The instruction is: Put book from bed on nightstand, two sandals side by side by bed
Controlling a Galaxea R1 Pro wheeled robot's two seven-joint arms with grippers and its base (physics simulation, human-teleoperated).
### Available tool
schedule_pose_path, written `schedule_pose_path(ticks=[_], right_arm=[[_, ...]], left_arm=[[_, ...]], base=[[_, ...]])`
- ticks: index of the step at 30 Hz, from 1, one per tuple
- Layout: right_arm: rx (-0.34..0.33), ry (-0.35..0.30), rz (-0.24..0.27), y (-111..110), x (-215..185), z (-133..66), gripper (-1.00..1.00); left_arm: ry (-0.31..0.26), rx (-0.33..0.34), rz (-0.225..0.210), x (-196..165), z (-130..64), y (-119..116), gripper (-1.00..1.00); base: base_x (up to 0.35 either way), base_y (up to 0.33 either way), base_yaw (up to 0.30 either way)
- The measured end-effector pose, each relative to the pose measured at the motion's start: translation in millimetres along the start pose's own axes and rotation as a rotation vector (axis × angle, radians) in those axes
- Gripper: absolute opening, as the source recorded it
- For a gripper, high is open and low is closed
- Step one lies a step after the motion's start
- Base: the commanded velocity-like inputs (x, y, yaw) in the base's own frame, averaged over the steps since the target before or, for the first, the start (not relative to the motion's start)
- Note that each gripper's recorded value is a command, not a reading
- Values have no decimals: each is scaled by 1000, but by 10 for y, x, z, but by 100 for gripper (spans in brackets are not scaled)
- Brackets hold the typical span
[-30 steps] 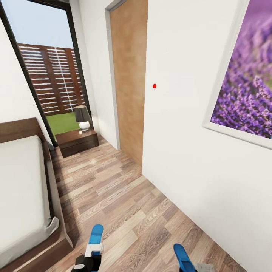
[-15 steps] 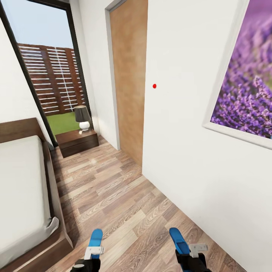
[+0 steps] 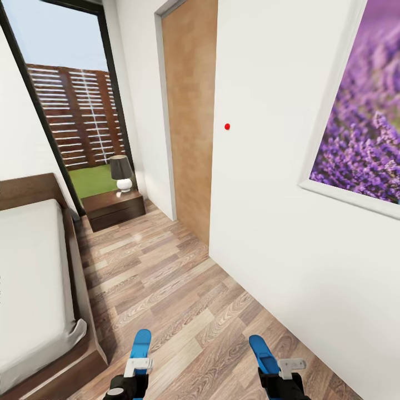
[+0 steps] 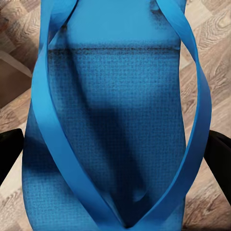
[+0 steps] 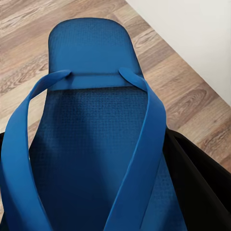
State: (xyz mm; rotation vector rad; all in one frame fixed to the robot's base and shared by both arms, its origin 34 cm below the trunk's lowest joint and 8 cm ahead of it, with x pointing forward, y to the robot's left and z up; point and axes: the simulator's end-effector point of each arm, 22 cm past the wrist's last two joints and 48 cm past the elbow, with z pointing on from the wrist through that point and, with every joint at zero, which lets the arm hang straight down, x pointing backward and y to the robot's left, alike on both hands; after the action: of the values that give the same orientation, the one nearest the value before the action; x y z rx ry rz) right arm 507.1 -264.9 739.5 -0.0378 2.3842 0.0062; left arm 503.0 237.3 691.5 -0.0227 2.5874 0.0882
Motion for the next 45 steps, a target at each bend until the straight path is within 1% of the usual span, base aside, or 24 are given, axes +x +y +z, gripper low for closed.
schedule_pose_path(ticks=[22, 30, 39, 45], right_arm=[[-4, 6, -6, 16, 28, 2, -100], [-5, 7, -6, 18, 33, 2, -100], [-7, 7, -7, 30, 33, 2, -100], [-6, 7, -7, 30, 33, 2, -100]], left_arm=[[0, -1, 3, 5, 1, -3, -100], [1, 0, 5, 9, 3, -5, -100], [1, 0, 5, 9, 3, -5, -100], [0, 0, 5, 9, 2, -5, -100]], base=[[0, 0, 242], [0, -9, 31], [0, -184, 1], [0, -64, 34]])
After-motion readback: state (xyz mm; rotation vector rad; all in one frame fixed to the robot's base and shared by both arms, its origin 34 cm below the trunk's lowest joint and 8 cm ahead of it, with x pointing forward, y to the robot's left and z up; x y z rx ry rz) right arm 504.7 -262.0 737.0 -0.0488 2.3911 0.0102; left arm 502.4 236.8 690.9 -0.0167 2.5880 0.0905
